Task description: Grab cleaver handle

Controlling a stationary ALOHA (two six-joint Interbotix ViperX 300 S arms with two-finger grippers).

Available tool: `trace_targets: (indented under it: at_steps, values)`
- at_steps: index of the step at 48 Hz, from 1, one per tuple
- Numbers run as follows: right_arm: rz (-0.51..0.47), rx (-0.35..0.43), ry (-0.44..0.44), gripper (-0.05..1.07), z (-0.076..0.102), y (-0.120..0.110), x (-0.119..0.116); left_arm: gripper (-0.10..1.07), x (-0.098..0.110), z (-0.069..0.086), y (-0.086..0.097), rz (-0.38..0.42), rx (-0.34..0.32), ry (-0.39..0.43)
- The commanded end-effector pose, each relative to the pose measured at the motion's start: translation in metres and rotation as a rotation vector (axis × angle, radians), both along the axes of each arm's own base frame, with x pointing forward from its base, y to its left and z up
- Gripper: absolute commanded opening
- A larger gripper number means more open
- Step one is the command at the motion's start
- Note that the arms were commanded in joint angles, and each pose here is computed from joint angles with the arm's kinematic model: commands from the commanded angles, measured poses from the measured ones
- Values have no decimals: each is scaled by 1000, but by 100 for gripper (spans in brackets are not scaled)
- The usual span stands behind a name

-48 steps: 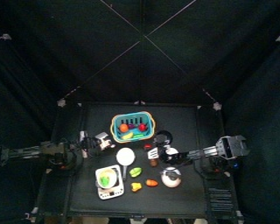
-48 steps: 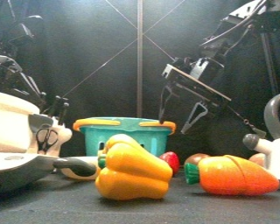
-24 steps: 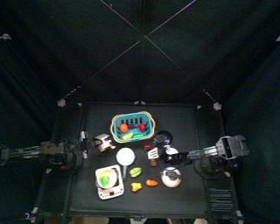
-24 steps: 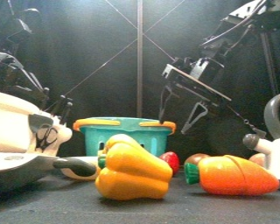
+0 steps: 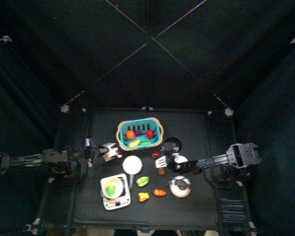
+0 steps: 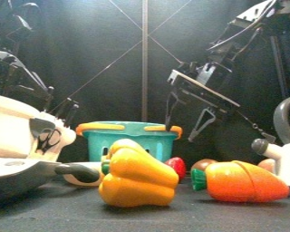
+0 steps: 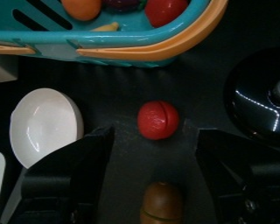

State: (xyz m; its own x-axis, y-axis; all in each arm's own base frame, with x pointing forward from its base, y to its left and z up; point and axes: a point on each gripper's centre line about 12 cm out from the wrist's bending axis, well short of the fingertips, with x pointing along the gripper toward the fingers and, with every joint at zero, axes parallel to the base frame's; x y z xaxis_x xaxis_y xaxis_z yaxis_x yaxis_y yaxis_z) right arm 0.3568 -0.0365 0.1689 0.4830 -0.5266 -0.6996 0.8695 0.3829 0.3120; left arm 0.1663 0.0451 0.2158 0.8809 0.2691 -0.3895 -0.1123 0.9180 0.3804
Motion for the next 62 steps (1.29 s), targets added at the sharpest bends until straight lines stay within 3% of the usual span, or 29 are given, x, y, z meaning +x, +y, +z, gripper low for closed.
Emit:
trace_targets:
  at_steps: [1, 6, 21, 55, 62]
  values:
    - [3, 2, -40, 96, 12, 1, 6, 62, 2, 6, 1, -1, 6, -17]
    - [3, 2, -38, 96, 12, 1, 6, 62, 0, -5, 3, 15, 0, 16]
    - [15, 10, -33, 96, 7, 3, 8, 62, 5, 16, 3, 7, 12, -51]
    - [17, 11, -28, 96, 5, 3, 8, 62, 9, 31, 2, -15, 34, -132]
    - [17, 11, -28, 96, 5, 3, 8, 62, 8, 34, 4, -12, 64, -132]
